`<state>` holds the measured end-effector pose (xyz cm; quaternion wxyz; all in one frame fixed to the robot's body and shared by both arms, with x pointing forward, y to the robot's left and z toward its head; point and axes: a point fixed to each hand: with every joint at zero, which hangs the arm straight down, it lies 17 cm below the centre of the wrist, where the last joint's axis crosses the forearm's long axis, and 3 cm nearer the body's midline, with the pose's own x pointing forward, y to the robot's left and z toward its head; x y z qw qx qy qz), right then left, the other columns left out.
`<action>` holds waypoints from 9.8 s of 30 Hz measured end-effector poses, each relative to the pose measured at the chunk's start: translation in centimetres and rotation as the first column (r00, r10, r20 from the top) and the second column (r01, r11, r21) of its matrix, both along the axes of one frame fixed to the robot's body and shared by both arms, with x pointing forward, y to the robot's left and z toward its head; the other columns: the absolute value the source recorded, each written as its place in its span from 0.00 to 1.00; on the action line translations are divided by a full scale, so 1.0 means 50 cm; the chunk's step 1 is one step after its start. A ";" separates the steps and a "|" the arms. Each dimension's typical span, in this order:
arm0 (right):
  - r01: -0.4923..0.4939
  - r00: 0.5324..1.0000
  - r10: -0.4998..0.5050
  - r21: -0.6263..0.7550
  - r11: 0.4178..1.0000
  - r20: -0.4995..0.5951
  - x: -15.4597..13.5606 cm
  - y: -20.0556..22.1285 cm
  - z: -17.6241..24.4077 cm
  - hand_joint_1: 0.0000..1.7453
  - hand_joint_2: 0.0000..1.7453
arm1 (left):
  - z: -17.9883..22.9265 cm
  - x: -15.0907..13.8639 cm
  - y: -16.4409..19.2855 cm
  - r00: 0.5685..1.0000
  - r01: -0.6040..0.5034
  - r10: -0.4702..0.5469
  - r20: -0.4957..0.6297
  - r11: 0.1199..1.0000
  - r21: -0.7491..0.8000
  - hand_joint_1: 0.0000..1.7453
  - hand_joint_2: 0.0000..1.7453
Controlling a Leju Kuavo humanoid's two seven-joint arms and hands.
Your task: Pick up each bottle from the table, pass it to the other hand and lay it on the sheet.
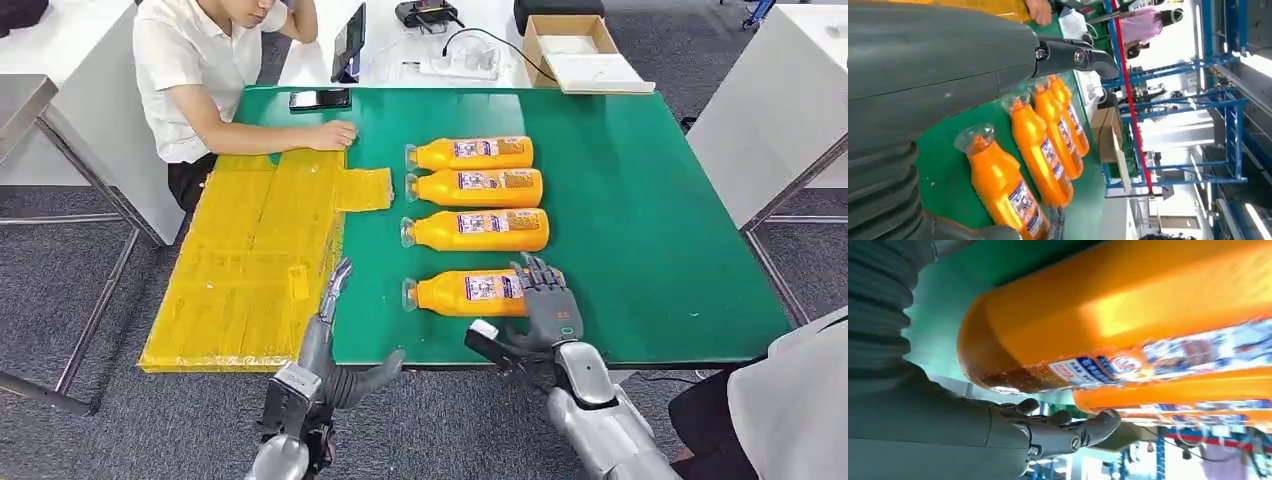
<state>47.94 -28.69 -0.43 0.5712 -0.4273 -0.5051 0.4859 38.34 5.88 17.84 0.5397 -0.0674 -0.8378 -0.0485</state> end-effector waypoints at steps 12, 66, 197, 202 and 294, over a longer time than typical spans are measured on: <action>0.083 0.994 -0.082 0.011 0.996 -0.078 0.034 -0.045 -0.028 0.00 1.00 | -0.007 0.010 -0.012 1.000 0.021 -0.021 -0.016 1.000 0.009 0.00 1.00; -0.126 0.992 0.068 0.843 0.524 0.106 -0.073 0.149 0.040 1.00 1.00 | -0.086 0.022 -0.004 0.901 0.080 -0.283 -0.330 0.854 -0.514 0.00 1.00; -0.562 0.784 0.117 0.618 0.549 0.609 -0.185 0.419 0.306 0.00 0.00 | 0.007 0.241 0.210 0.938 -0.346 0.246 0.243 0.644 0.682 1.00 1.00; -0.566 0.782 0.113 0.622 0.540 0.613 -0.186 0.422 0.311 0.00 0.00 | -0.011 0.281 0.235 0.927 -0.369 0.272 0.257 0.547 0.751 1.00 1.00; -0.489 0.797 -0.084 0.721 0.491 0.598 -0.226 0.347 0.329 0.00 1.00 | 0.167 0.080 0.111 0.984 0.176 -0.165 0.071 0.811 -0.558 0.00 1.00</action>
